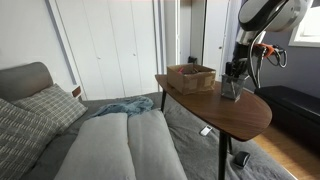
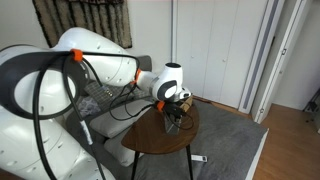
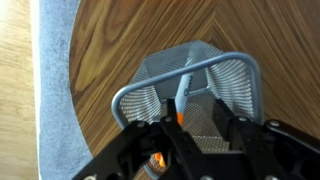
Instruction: Remove the marker from the basket and put it in the box
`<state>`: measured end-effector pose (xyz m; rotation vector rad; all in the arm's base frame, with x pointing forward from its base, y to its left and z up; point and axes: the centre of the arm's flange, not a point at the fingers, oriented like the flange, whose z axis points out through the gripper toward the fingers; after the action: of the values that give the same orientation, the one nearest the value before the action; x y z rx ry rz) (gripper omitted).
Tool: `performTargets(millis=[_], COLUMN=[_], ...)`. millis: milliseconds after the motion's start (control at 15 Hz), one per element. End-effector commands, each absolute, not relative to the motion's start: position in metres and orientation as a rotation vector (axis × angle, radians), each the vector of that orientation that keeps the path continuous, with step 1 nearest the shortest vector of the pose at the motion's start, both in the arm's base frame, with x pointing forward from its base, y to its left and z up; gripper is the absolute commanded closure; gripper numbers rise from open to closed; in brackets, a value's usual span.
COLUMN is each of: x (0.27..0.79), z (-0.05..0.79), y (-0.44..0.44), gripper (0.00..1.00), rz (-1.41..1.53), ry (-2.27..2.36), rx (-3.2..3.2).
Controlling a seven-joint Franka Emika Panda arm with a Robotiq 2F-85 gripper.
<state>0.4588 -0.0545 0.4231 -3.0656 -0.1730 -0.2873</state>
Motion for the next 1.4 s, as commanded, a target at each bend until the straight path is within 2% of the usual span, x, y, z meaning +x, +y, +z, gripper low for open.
performTargets(millis=[0,133,400,533,667,733,800,867,933,1000,1067,1267,1333], x=[0.4620,0.4622,0.4621,0.4625,0.4625,0.4626,0.4626,0.4623,0.4622,0.4622,0.4623,0.4629,0.4641], z=[0.4218,0.4211,0.4201,0.4192,0.4182,0.4177,0.4174,0.4177,0.4177,0.4174,0.4171,0.4167,0.4159], y=[-0.0509,-0.0501,-0.0509,-0.0515,-0.0526,-0.0531,-0.0537,-0.0541,-0.0544,-0.0549,-0.0551,-0.0554,-0.0556], gripper=[0.56,0.55,0.61,0.73,0.92,0.98,1.00,0.95,0.86,0.71,0.67,0.45,0.42], rz=[-0.288,-0.284,-0.282,-0.277,-0.273,-0.271,-0.269,-0.269,-0.268,-0.266,-0.264,-0.260,-0.257], ry=[-0.101,-0.064,-0.020,-0.006,0.002,0.007,0.012,0.020,0.023,0.028,0.033,0.051,0.056], rx=[-3.091,-3.104,-3.110,-3.115,-3.118,-3.120,-3.121,-3.127,-3.129,-3.130,-3.134,-3.147,-3.150])
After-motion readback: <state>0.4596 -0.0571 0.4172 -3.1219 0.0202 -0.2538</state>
